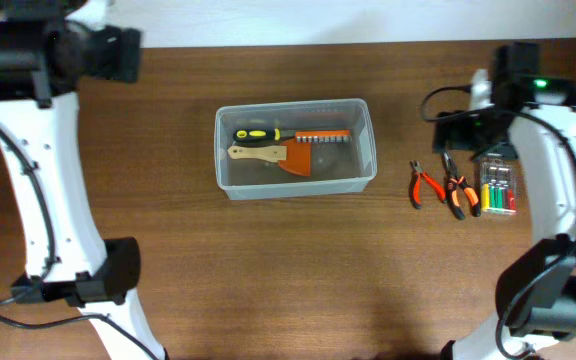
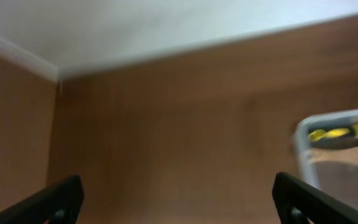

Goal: Pack container
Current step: 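Lower the right gripper onto the red-handled cutters and grasp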

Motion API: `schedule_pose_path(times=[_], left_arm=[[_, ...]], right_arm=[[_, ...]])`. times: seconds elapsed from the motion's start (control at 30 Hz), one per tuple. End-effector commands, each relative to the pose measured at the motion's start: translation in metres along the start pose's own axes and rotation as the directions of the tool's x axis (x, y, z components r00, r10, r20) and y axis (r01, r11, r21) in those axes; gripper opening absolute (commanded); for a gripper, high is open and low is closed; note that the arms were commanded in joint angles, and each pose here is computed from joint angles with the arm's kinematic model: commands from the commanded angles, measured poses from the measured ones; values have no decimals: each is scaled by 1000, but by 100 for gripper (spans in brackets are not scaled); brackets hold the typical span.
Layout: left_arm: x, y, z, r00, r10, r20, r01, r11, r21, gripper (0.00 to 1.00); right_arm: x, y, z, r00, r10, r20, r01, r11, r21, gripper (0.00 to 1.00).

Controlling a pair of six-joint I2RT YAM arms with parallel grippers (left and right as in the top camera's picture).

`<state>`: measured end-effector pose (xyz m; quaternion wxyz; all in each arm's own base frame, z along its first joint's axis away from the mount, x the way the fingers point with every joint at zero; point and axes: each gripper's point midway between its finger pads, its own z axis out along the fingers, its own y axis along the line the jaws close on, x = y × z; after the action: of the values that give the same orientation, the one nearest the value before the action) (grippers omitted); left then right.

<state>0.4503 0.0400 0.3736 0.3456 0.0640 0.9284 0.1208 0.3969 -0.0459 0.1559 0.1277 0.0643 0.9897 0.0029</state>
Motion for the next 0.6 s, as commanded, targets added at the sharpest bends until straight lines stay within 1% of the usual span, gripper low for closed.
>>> schedule_pose_path(times=[0.0, 0.03, 0.13, 0.2, 0.23, 0.3, 0.37, 0.57], left_arm=[[41, 39, 35, 954, -257, -155, 247, 966, -82, 99], [49, 47, 36, 937, -303, -173, 292, 952, -87, 99], [62, 59, 38, 910, -358, -208, 358, 933, -40, 99], [66, 68, 38, 898, -388, -208, 391, 920, -25, 99], [69, 74, 38, 892, -401, -208, 403, 914, -32, 99], [72, 80, 38, 887, -412, -208, 413, 910, -41, 99], [72, 80, 38, 887, -413, -208, 414, 909, -43, 99], [72, 80, 38, 887, -413, -208, 414, 909, -42, 99]], right_arm=[[1, -4, 21, 996, -64, -56, 69, 993, 96, 100], [4, -2, 28, 995, -66, -78, 72, 993, 89, 100], [12, 8, 46, 988, -65, -141, 69, 997, 26, 99], [20, 19, 60, 980, -65, -188, 58, 997, -41, 93], [23, 22, 68, 975, -64, -212, 52, 997, -59, 88], [27, 26, 78, 969, -64, -239, 44, 995, -86, 86], [30, 29, 86, 963, -64, -263, 38, 994, -100, 80], [40, 32, 103, 946, -64, -319, 30, 993, -111, 75]])
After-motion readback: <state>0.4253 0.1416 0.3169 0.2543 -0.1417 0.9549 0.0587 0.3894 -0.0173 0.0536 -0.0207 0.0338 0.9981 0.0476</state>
